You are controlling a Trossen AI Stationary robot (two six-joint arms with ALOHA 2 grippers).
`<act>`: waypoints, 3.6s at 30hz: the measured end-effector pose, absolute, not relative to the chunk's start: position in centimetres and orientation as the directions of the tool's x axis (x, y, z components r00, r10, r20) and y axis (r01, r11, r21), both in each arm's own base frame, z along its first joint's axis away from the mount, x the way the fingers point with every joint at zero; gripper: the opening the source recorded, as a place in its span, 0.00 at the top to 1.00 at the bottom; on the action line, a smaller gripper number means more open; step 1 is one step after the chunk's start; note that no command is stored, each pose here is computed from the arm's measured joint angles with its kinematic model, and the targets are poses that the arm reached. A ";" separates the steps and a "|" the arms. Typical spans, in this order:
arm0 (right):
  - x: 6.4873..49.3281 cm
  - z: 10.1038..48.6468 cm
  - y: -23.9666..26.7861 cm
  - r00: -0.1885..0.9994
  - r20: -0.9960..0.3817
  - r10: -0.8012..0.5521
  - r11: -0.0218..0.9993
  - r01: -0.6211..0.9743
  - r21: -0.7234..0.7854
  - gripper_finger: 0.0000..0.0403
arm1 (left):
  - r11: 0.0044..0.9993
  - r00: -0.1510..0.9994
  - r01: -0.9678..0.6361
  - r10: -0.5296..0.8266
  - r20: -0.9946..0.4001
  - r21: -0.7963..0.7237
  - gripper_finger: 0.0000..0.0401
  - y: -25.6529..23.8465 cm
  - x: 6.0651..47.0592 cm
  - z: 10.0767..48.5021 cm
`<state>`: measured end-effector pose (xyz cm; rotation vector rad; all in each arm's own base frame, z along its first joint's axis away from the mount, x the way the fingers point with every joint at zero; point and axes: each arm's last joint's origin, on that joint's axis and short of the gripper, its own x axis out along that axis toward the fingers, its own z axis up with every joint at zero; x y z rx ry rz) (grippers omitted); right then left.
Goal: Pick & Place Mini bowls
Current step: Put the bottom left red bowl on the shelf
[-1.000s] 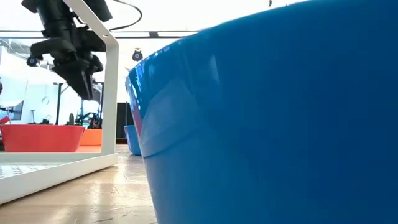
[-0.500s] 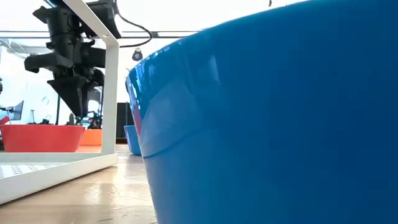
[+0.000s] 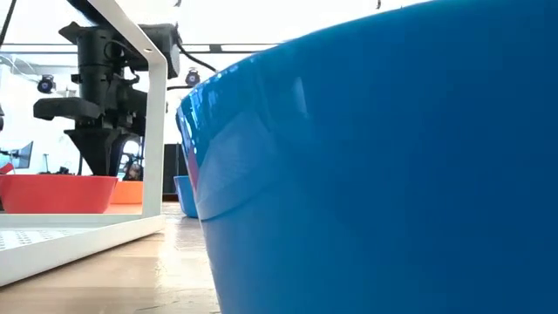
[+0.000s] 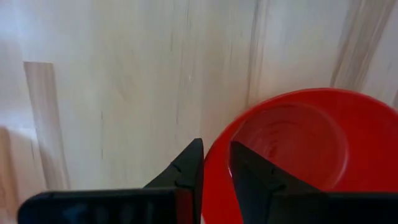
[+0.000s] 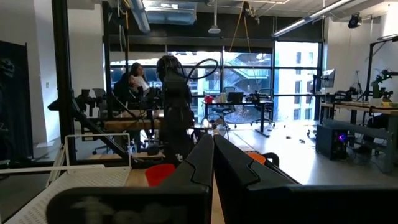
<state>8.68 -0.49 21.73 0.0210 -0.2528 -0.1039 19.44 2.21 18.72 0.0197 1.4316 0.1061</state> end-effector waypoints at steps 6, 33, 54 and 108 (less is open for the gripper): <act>8.7 21.7 -0.5 0.963 0.248 -0.105 0.994 0.100 0.034 0.98 | 0.995 0.103 -0.060 0.082 -0.991 0.076 0.82 2.2 19.7 18.1; 8.7 21.7 -0.5 0.963 0.249 -0.106 0.994 0.100 0.035 0.98 | 0.999 0.142 -0.029 0.041 -0.989 0.037 1.00 2.0 19.0 21.9; 8.7 21.7 -0.5 0.963 0.249 -0.106 0.994 0.101 0.034 0.98 | 0.998 0.222 0.018 -0.062 -0.973 -0.060 1.00 -5.4 17.5 25.9; 8.9 20.3 0.4 0.972 0.098 0.213 0.977 -0.214 -0.006 0.98 | 0.958 -0.118 -0.075 -0.285 -0.951 -0.278 1.00 -19.3 16.5 19.2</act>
